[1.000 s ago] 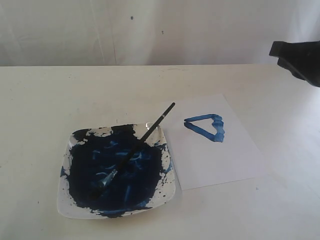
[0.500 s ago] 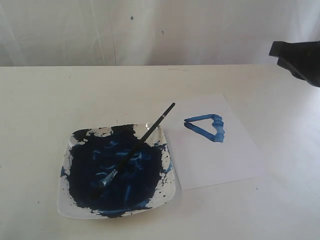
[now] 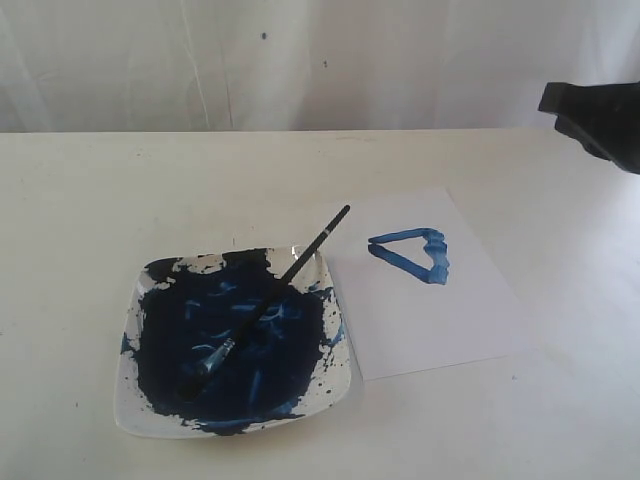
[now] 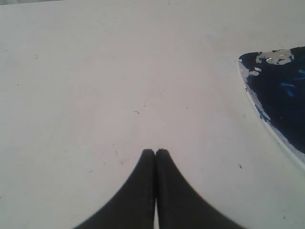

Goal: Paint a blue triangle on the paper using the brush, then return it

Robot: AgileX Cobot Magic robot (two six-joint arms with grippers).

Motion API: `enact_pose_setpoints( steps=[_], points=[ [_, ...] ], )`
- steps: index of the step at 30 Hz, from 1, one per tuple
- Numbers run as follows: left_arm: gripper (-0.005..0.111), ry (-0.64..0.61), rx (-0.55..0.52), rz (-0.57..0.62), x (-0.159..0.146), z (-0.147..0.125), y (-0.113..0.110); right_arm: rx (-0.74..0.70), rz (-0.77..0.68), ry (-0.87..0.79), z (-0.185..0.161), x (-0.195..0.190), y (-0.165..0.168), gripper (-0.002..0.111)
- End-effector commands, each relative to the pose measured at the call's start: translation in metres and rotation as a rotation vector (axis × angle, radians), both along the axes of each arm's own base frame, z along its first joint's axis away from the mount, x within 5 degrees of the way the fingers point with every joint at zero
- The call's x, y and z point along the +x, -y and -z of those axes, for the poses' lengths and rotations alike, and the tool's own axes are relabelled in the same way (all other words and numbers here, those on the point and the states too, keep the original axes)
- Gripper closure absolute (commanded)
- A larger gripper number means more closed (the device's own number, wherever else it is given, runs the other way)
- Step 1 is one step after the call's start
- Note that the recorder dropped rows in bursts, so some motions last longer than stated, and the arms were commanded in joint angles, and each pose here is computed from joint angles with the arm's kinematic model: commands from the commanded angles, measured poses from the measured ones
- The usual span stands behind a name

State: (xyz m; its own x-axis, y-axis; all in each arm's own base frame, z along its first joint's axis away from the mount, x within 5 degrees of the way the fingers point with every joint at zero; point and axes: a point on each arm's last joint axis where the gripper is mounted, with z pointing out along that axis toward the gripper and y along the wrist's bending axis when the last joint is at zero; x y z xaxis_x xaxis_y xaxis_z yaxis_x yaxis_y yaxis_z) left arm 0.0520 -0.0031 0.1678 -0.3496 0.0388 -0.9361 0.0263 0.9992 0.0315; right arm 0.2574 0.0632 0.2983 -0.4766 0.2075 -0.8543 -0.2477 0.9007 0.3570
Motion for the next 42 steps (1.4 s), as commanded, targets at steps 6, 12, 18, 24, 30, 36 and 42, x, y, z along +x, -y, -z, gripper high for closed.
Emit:
enact_pose_setpoints(
  steps=[6,12,18,24,30,36,42],
  points=[
    [0.107,0.0,-0.011,-0.002,0.0,0.001,0.0,-0.008,0.003,0.005,0.0,-0.002,0.002,0.108],
    [0.107,0.0,-0.011,-0.002,0.0,0.001,0.0,-0.008,0.003,0.005,0.0,-0.002,0.002,0.108],
    [0.107,0.0,-0.009,-0.003,0.0,0.001,0.0,-0.012,0.003,0.008,0.0,-0.001,0.002,0.108],
    [0.107,0.0,-0.009,-0.003,0.0,0.001,0.0,-0.012,0.003,0.007,0.0,-0.001,0.002,0.108],
    [0.107,0.0,-0.009,-0.003,0.0,0.001,0.0,0.005,0.002,0.118,-0.028,-0.023,0.005,0.108],
    [0.107,0.0,-0.009,-0.003,0.0,0.001,0.0,0.037,0.003,0.33,-0.075,-0.071,0.013,0.108],
    [0.107,0.0,-0.009,-0.003,0.0,0.001,0.0,0.064,-0.034,0.586,-0.115,-0.143,0.02,0.108]
  ],
)
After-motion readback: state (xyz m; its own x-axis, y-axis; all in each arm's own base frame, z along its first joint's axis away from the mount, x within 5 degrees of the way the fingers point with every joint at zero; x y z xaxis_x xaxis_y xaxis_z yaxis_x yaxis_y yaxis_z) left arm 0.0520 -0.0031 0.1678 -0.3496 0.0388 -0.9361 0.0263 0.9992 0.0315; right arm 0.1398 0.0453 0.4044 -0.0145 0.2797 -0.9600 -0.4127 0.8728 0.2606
